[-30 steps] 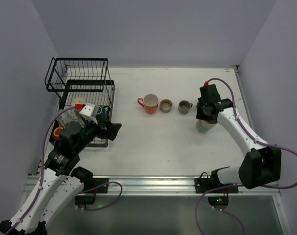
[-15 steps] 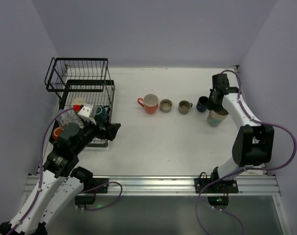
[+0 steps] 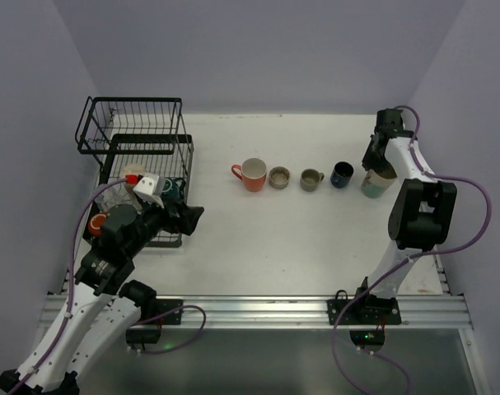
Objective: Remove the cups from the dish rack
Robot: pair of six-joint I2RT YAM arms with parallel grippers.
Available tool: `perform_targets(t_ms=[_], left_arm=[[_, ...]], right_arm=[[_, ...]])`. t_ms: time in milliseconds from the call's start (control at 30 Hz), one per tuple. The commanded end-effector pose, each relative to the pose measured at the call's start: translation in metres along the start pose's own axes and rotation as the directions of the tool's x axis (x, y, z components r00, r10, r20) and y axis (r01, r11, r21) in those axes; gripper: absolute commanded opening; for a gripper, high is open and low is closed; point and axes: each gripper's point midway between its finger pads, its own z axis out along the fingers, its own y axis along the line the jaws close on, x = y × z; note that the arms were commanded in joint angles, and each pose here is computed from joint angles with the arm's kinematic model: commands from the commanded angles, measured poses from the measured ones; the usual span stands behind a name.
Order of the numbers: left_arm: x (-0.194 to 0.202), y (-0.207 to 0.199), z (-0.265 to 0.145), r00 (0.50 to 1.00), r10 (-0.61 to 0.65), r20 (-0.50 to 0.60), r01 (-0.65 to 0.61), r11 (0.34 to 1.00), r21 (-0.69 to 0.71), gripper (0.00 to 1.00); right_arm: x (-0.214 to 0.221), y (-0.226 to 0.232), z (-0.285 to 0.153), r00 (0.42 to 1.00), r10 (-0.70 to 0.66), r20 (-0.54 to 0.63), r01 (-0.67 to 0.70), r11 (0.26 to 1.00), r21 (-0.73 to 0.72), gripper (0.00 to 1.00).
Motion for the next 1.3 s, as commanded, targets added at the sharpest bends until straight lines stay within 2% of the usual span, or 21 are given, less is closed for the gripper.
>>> perform_targets(t_ms=[0,167,233,267,367,467,500,633,667,700,767,833,933,1000,1033,1067,1167,1200,1267], left_arm=[[0.003,0.008,0.005,1.0,0.011,-0.005,-0.011,0.999,-0.032,1.0],[0.006,0.014,0.008,1.0,0.004,-0.023,-0.006,0.998,-0.064,1.0],[0.006,0.015,0.009,1.0,0.003,-0.026,-0.005,0.998,-0.068,1.0],[0.005,0.017,0.008,1.0,0.006,-0.022,-0.008,0.997,-0.081,1.0],[0.002,0.027,0.006,1.0,0.002,-0.011,-0.003,0.991,-0.136,1.0],[0.001,0.032,0.006,1.0,-0.012,-0.009,0.01,0.985,-0.171,1.0],[-0.001,0.035,0.005,1.0,-0.015,-0.002,0.014,0.982,-0.187,1.0],[-0.001,0.05,0.0,0.999,-0.054,-0.001,0.051,0.956,-0.289,1.0],[-0.002,0.051,0.0,0.998,-0.063,0.002,0.061,0.952,-0.3,1.0],[-0.004,0.053,0.0,0.997,-0.071,0.005,0.069,0.947,-0.312,1.0],[-0.005,0.062,-0.003,0.995,-0.094,0.023,0.096,0.924,-0.37,1.0],[-0.008,0.077,-0.007,0.994,-0.098,0.048,0.109,0.885,-0.452,1.0],[-0.007,0.093,-0.007,0.987,-0.135,0.092,0.163,0.827,-0.539,1.0],[-0.004,0.095,0.0,0.979,-0.17,0.109,0.202,0.812,-0.547,1.0],[-0.004,0.095,0.005,0.975,-0.185,0.123,0.222,0.807,-0.547,1.0],[-0.003,0.097,0.008,0.966,-0.213,0.144,0.257,0.789,-0.558,1.0],[-0.004,0.106,0.022,0.963,-0.211,0.166,0.268,0.76,-0.592,1.0],[0.001,0.111,0.029,0.968,-0.206,0.143,0.25,0.744,-0.62,1.0],[0.001,0.119,0.035,0.969,-0.201,0.142,0.244,0.712,-0.658,1.0]], right_arm=[[-0.049,0.016,-0.016,0.992,-0.003,0.127,0.01,0.999,-0.053,0.0],[-0.041,0.015,0.0,0.996,-0.008,0.094,0.011,0.999,-0.032,0.0],[-0.039,0.014,0.0,0.995,-0.008,0.097,0.01,1.0,-0.03,0.05],[-0.039,0.014,-0.001,0.995,-0.008,0.1,0.011,0.999,-0.03,0.16],[-0.043,0.013,-0.01,0.993,-0.005,0.116,0.009,0.999,-0.035,0.38],[-0.05,0.015,-0.024,0.99,0.011,0.137,-0.003,0.998,-0.057,0.47],[-0.052,0.016,-0.028,0.989,0.022,0.144,-0.012,0.998,-0.065,0.59],[-0.065,0.025,-0.064,0.975,0.072,0.211,-0.04,0.987,-0.153,0.77],[-0.065,0.026,-0.071,0.972,0.082,0.221,-0.045,0.984,-0.17,0.77],[-0.061,0.026,-0.074,0.971,0.093,0.22,-0.052,0.982,-0.184,0.82],[-0.068,0.033,-0.101,0.95,0.14,0.278,-0.065,0.962,-0.264,0.87],[-0.055,0.037,-0.107,0.946,0.164,0.279,-0.071,0.946,-0.316,0.94],[-0.042,0.049,-0.132,0.928,0.212,0.307,-0.059,0.896,-0.441,0.98],[-0.038,0.059,-0.16,0.904,0.255,0.344,-0.035,0.844,-0.535,0.98],[-0.021,0.06,-0.152,0.913,0.255,0.318,-0.042,0.834,-0.55,0.98],[-0.02,0.065,-0.16,0.9,0.283,0.333,-0.037,0.808,-0.588,0.98],[0.004,0.074,-0.174,0.897,0.294,0.33,0.004,0.741,-0.671,0.99],[0.018,0.077,-0.171,0.909,0.278,0.31,0.015,0.723,-0.691,0.99],[0.022,0.078,-0.183,0.899,0.283,0.335,0.045,0.7,-0.713,0.99]])
